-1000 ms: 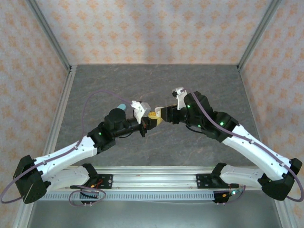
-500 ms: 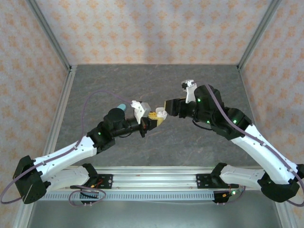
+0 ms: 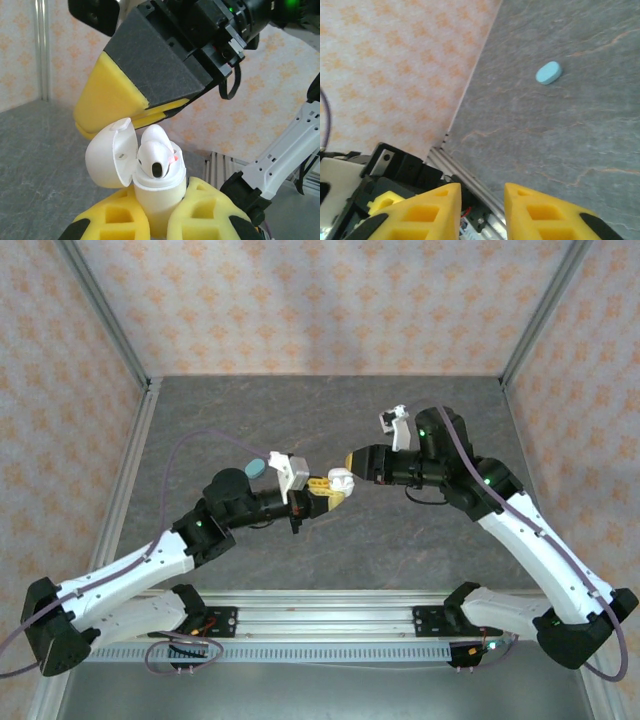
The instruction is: Insert the wireless bluetooth earbuds into the charging case
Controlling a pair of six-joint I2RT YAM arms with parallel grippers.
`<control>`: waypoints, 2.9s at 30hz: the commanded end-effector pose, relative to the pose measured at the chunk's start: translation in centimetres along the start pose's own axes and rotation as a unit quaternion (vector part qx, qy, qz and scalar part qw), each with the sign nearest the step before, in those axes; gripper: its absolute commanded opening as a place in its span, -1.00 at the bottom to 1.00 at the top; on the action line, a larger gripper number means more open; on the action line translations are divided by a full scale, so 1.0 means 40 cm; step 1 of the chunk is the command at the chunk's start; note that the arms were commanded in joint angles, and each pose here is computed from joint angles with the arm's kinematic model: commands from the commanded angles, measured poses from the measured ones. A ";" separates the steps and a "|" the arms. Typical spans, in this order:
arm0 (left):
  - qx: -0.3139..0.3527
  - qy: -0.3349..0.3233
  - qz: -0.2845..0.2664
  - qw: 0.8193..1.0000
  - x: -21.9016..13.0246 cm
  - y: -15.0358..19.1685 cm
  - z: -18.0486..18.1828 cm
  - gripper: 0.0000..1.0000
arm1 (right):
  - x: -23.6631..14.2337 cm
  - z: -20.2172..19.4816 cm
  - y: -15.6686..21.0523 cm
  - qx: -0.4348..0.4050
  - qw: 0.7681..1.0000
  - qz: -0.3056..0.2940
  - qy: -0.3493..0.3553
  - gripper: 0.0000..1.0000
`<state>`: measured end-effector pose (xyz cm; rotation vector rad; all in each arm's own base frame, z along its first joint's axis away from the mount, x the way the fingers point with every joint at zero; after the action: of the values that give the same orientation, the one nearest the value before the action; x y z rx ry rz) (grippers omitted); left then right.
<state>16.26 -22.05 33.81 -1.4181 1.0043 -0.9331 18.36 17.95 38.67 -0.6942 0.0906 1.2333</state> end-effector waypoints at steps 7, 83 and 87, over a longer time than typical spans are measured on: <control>0.014 -0.016 -0.056 0.998 -0.046 -0.064 -0.023 -1.00 | -0.016 0.039 0.054 0.004 0.988 0.082 -0.131 -0.50; -0.341 -0.362 0.317 0.808 0.214 0.469 0.904 -1.00 | -0.118 -0.571 -0.120 0.076 0.862 -0.244 0.438 0.84; -0.347 -0.369 0.326 0.798 0.211 0.483 0.952 -0.92 | -0.132 -0.583 -0.122 0.063 0.840 -0.273 0.465 0.92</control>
<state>53.12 -19.32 11.50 -1.6579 1.1086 0.4979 27.29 1.49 23.43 -0.9935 0.7576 0.4026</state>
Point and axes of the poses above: each hand's point on the last joint's axis, 136 mm out from that joint toward the fingers, its own x axis out along the fingers, its own z axis along the line the jaws close on, y = z × x, the point moved 9 cm from there along -x, back along the fingers, and after that the axes turned 8 degrees about x, right-handed, at the moved point
